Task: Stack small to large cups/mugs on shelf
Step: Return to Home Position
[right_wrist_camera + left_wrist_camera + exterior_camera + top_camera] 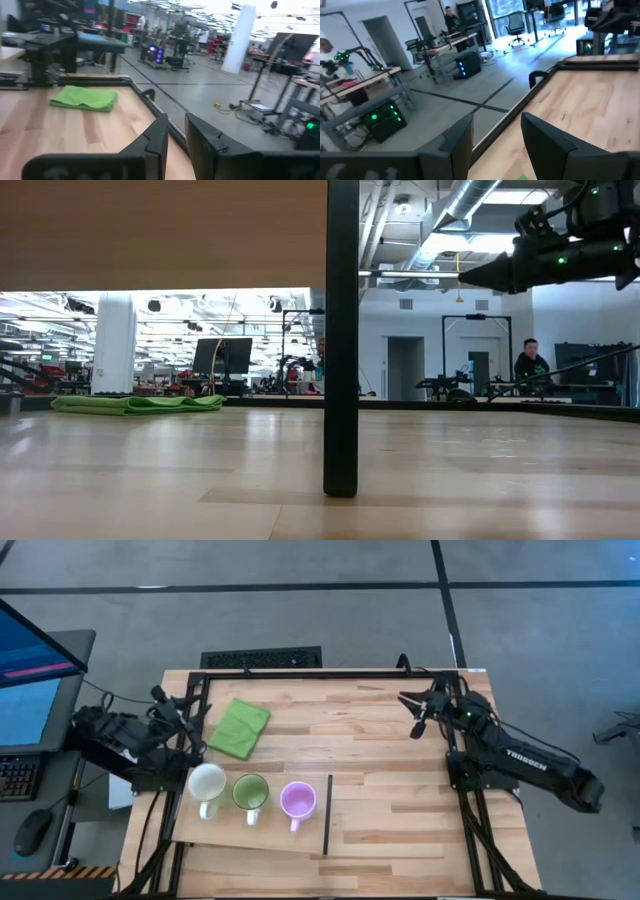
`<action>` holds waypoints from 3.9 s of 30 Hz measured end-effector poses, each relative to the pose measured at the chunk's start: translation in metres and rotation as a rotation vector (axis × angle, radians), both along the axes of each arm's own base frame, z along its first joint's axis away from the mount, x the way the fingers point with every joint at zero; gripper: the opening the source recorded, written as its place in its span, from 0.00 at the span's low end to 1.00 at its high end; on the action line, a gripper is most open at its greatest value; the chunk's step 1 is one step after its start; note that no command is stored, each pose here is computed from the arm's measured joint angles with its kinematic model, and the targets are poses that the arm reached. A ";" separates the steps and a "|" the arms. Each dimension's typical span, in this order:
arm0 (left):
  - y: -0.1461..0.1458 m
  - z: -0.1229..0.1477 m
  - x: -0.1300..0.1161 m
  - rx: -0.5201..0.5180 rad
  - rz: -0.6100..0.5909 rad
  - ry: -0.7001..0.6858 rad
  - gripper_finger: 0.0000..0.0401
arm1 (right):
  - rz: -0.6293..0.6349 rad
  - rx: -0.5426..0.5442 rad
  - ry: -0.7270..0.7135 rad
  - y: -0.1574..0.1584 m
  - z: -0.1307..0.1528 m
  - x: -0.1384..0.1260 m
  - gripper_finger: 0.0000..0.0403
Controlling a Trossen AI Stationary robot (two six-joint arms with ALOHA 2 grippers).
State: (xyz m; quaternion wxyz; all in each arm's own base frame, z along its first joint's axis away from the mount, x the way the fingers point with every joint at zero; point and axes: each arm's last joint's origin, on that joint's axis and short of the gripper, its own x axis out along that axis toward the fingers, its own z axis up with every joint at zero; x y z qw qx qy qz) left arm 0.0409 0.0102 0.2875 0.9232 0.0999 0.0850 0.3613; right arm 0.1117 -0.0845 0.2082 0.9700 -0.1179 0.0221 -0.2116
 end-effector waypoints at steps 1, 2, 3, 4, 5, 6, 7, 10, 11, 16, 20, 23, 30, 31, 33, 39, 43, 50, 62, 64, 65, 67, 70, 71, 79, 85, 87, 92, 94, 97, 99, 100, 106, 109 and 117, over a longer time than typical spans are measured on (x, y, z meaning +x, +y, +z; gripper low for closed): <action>0.001 -0.003 -0.002 -0.005 0.003 -0.017 0.39 | -0.009 0.001 -0.002 -0.002 0.000 -0.001 0.22; 0.002 -0.005 -0.004 -0.018 0.005 -0.047 0.39 | -0.021 0.001 -0.002 -0.003 0.000 -0.003 0.22; 0.003 -0.005 -0.006 -0.028 0.006 -0.078 0.39 | -0.038 0.001 -0.002 -0.005 0.000 -0.004 0.22; 0.004 -0.006 -0.008 -0.035 0.012 -0.106 0.39 | -0.054 0.001 -0.002 -0.007 0.000 -0.006 0.22; 0.005 -0.008 -0.010 -0.035 0.028 -0.124 0.39 | -0.066 0.001 -0.002 -0.008 0.000 -0.007 0.22; 0.005 -0.011 -0.010 -0.030 0.039 -0.132 0.39 | -0.072 0.001 -0.002 -0.010 0.000 -0.008 0.22; 0.006 -0.014 -0.010 -0.024 0.045 -0.138 0.39 | -0.066 0.001 -0.002 -0.011 0.000 -0.009 0.22; 0.004 -0.020 -0.006 0.006 0.054 -0.120 0.39 | -0.018 -0.003 -0.004 -0.013 0.001 -0.013 0.22; 0.003 -0.023 -0.004 0.015 0.052 -0.104 0.39 | -0.014 -0.003 -0.004 -0.014 0.001 -0.014 0.22; 0.002 -0.031 0.000 0.016 0.109 -0.100 0.39 | -0.017 0.005 -0.006 -0.020 0.000 -0.021 0.22; 0.003 -0.031 -0.003 0.014 0.206 -0.111 0.39 | -0.034 0.030 0.001 -0.026 -0.002 -0.025 0.22; 0.004 -0.031 -0.003 0.012 0.243 -0.115 0.39 | -0.060 0.056 0.017 -0.031 -0.006 -0.027 0.22; 0.003 -0.033 -0.002 -0.036 0.195 -0.158 0.39 | -0.012 0.072 0.015 -0.043 -0.011 -0.023 0.22; 0.002 -0.033 -0.001 -0.043 0.154 -0.158 0.39 | -0.009 0.076 0.008 -0.045 -0.012 -0.022 0.22; 0.001 -0.034 0.000 -0.049 0.109 -0.157 0.39 | -0.026 0.091 0.005 -0.049 -0.014 -0.022 0.22; 0.001 -0.036 0.002 -0.053 0.120 -0.168 0.39 | -0.100 0.088 -0.086 -0.051 -0.031 -0.034 0.18; 0.001 -0.033 0.002 -0.045 0.119 -0.172 0.39 | -0.134 0.109 -0.162 -0.044 -0.039 -0.044 0.13; 0.000 -0.032 0.002 -0.034 0.108 -0.162 0.39 | -0.100 0.110 -0.181 -0.038 -0.035 -0.042 0.05; 0.000 -0.032 0.002 -0.034 0.101 -0.161 0.39 | -0.101 0.174 -0.097 -0.025 -0.042 -0.038 0.02; 0.000 -0.033 0.002 -0.033 0.101 -0.161 0.39 | -0.108 0.170 -0.093 -0.022 -0.041 -0.039 0.03; 0.000 -0.033 0.002 -0.033 0.101 -0.161 0.39 | -0.108 0.163 -0.089 -0.020 -0.041 -0.039 0.03; 0.000 -0.032 0.002 -0.033 0.101 -0.161 0.39 | -0.112 0.161 -0.086 -0.018 -0.040 -0.041 0.03; 0.000 -0.032 0.002 -0.033 0.101 -0.161 0.39 | -0.116 0.176 -0.072 -0.014 -0.042 -0.043 0.03; 0.000 -0.032 0.002 -0.033 0.101 -0.161 0.39 | -0.118 0.180 -0.068 -0.013 -0.042 -0.044 0.03; -0.001 -0.033 0.003 -0.027 0.058 -0.150 0.39 | -0.117 0.166 -0.076 -0.003 -0.041 -0.049 0.03; -0.001 -0.033 0.004 -0.024 0.031 -0.144 0.39 | -0.164 0.179 -0.077 0.003 -0.043 -0.053 0.03; -0.002 -0.033 0.005 -0.019 -0.011 -0.135 0.39 | -0.163 0.161 -0.097 0.004 -0.041 -0.054 0.03; -0.007 -0.034 0.009 -0.012 -0.207 -0.120 0.39 | -0.156 0.128 -0.130 0.007 -0.037 -0.056 0.04; -0.009 -0.038 0.011 -0.016 -0.250 -0.110 0.39 | -0.155 0.120 -0.135 0.008 -0.036 -0.056 0.04; -0.009 -0.040 0.013 -0.026 -0.213 -0.129 0.39 | -0.152 0.127 -0.139 0.008 -0.036 -0.056 0.04; -0.008 -0.038 0.012 -0.023 -0.178 -0.142 0.39 | -0.150 0.131 -0.141 0.008 -0.036 -0.056 0.05; -0.007 -0.038 0.012 -0.023 -0.158 -0.145 0.39 | -0.148 0.138 -0.144 0.008 -0.036 -0.055 0.05; -0.007 -0.038 0.012 -0.039 -0.151 -0.157 0.39 | -0.146 0.147 -0.149 0.008 -0.036 -0.055 0.06; -0.008 -0.039 0.012 -0.043 -0.171 -0.156 0.39 | -0.146 0.146 -0.149 0.008 -0.036 -0.055 0.06; -0.008 -0.040 0.013 -0.067 -0.178 -0.162 0.39 | -0.142 0.220 -0.189 0.008 -0.036 -0.055 0.07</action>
